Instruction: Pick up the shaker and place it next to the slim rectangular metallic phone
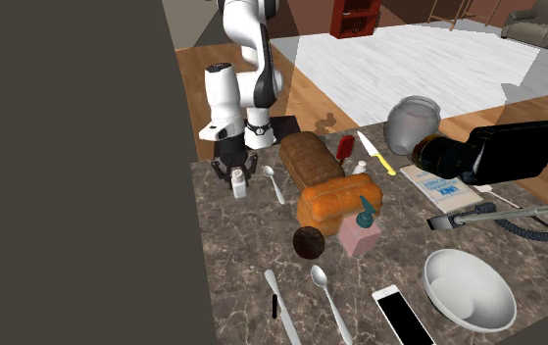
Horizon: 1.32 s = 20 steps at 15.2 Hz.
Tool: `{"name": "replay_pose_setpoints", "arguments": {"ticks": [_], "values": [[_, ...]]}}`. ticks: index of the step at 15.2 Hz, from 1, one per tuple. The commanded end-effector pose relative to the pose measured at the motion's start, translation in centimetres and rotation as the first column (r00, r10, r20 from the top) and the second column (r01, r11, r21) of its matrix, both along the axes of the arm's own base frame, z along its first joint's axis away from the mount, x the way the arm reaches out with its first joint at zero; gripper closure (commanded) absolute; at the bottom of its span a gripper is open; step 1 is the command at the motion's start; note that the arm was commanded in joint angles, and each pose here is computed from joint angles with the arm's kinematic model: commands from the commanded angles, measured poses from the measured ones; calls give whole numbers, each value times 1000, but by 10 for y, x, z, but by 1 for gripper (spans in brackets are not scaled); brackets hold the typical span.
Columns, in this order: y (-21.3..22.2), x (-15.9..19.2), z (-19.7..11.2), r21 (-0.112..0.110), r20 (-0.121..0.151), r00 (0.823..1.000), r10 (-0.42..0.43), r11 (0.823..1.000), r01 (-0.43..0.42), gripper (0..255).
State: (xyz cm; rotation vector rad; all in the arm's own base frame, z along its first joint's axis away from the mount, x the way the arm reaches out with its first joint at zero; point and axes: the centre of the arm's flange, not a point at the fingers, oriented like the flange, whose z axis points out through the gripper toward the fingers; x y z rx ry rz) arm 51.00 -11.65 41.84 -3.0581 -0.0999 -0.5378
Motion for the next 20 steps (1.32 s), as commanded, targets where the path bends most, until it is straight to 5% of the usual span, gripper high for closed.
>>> {"name": "replay_pose_setpoints", "arguments": {"ticks": [1,10,20], "values": [[0,-1,11,0,0,1000,0,1000,0,255],[0,-1,54,0,0,1000,0,1000,0,255],[101,84,55,0,0,1000,0,1000,0,255]]}}
